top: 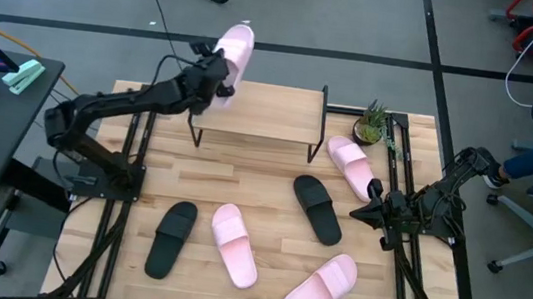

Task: Pick and place slides into the shelf
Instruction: Put the top left pink slide on the shelf

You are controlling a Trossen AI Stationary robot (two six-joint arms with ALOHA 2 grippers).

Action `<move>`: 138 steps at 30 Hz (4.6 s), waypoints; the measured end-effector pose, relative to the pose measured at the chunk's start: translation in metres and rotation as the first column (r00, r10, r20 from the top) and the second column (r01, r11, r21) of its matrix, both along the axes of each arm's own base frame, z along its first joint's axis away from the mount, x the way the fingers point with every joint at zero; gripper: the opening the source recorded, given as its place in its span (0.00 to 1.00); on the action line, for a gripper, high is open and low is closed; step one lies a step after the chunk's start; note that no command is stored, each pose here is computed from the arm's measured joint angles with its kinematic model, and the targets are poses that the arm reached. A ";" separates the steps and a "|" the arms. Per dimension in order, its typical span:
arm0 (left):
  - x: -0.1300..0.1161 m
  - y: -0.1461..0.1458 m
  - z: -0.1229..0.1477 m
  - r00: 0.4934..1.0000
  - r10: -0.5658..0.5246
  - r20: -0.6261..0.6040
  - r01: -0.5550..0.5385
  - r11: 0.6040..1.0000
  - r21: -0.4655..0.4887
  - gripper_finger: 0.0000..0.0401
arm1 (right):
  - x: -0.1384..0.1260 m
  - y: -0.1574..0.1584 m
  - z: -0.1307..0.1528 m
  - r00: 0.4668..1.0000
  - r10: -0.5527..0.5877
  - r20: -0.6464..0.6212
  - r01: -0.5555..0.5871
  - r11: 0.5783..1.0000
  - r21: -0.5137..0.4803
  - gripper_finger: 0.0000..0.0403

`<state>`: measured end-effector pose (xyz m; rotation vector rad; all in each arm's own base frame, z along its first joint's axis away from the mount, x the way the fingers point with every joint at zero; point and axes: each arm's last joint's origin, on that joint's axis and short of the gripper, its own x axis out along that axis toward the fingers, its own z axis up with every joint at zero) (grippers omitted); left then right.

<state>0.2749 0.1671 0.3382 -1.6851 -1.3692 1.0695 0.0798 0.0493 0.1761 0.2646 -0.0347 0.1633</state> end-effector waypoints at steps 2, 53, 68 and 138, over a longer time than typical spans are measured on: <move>0.000 0.002 -0.006 0.999 -0.005 -0.036 0.004 1.000 -0.029 0.03 | 0.000 0.000 0.000 1.000 0.000 0.000 0.000 1.000 0.000 0.03; 0.010 0.025 -0.069 0.947 -0.148 -0.286 0.061 0.954 -0.293 0.18 | 0.000 0.000 -0.001 1.000 0.000 -0.006 0.000 1.000 -0.005 0.03; 0.032 0.003 -0.061 0.957 -0.221 -0.188 0.178 0.959 -0.223 0.42 | 0.000 0.000 -0.001 1.000 0.000 -0.006 0.000 1.000 -0.005 0.03; 0.009 -0.143 -0.052 0.164 -0.473 -0.866 0.412 0.830 -0.375 0.19 | 0.000 0.000 -0.001 1.000 0.000 -0.010 0.000 1.000 -0.009 0.03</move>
